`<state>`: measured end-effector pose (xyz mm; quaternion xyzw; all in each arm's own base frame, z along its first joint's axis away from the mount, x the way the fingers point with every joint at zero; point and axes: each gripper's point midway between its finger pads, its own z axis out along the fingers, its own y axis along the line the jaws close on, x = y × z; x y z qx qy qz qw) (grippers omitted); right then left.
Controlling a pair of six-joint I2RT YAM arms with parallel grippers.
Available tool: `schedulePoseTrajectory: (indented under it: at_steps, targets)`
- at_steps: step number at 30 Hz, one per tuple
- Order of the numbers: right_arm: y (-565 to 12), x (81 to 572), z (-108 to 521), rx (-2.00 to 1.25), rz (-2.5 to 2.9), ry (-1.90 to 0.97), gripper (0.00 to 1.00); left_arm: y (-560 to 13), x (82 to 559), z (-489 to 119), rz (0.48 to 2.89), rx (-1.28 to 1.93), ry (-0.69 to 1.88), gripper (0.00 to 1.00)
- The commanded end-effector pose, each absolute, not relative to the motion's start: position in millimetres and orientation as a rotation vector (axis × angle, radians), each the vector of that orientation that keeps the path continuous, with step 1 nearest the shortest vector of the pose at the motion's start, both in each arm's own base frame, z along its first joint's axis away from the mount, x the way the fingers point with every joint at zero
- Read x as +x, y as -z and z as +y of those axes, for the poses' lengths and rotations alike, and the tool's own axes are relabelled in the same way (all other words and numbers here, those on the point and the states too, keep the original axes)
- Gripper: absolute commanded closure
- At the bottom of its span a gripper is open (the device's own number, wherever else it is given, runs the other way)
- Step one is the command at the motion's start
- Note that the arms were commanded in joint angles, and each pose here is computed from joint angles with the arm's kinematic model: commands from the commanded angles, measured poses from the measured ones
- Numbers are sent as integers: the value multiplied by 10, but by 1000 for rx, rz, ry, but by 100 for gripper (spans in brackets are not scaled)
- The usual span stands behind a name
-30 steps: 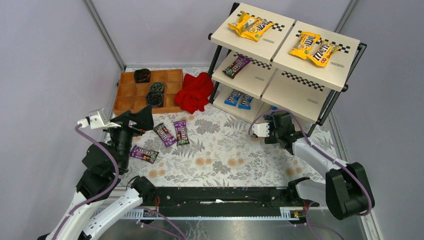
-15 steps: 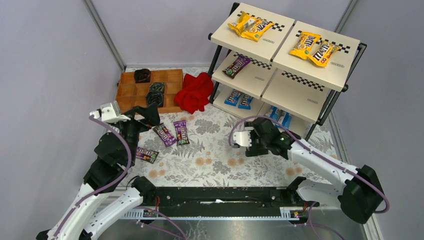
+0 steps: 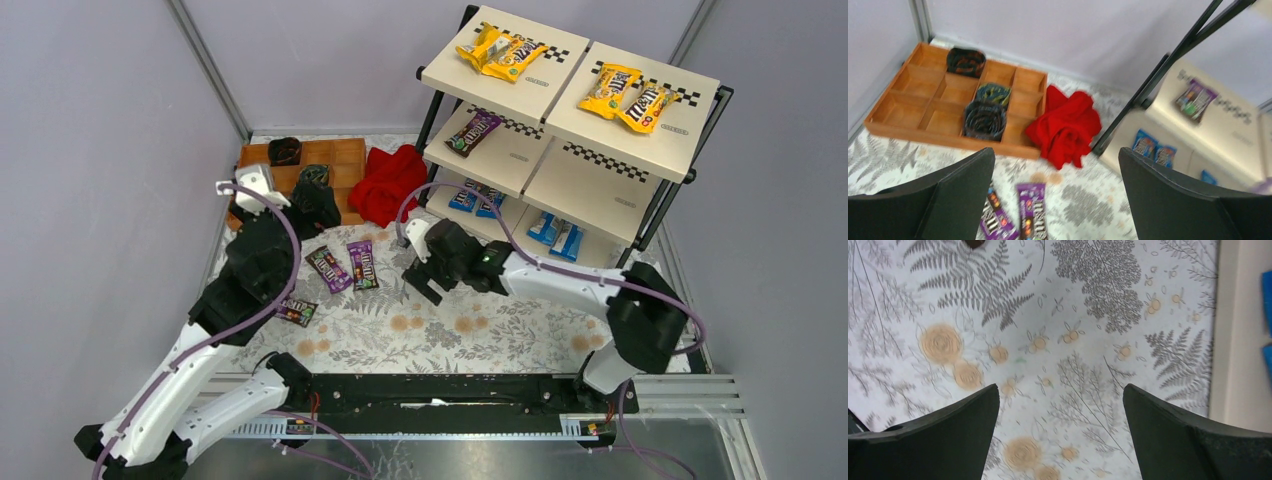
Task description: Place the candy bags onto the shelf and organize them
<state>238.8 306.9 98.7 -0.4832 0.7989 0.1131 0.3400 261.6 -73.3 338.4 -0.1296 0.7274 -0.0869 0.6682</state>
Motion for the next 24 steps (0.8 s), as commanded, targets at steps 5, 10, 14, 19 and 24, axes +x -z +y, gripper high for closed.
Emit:
schedulePoseTrajectory:
  at_steps: [5,10,14,19,24]
  targets:
    - [-1015,2627,3463,-1021,2189,-355,0,-4355,2647,-834,1478,-366,376,1]
    - [-1044,2660,3469,-952,2204,-370,0,-3716,2730,-938,1681,-339,289,1]
    - [-1056,2588,3440,-942,2185,-439,0,-3118,2727,-869,1858,-347,139,1]
    - [-1186,2548,3312,-902,2147,-511,0,-2383,2742,-567,2049,-511,-59,1]
    - [-1111,2628,3073,-890,2166,-437,0,-1627,2598,13,2214,-948,-183,1]
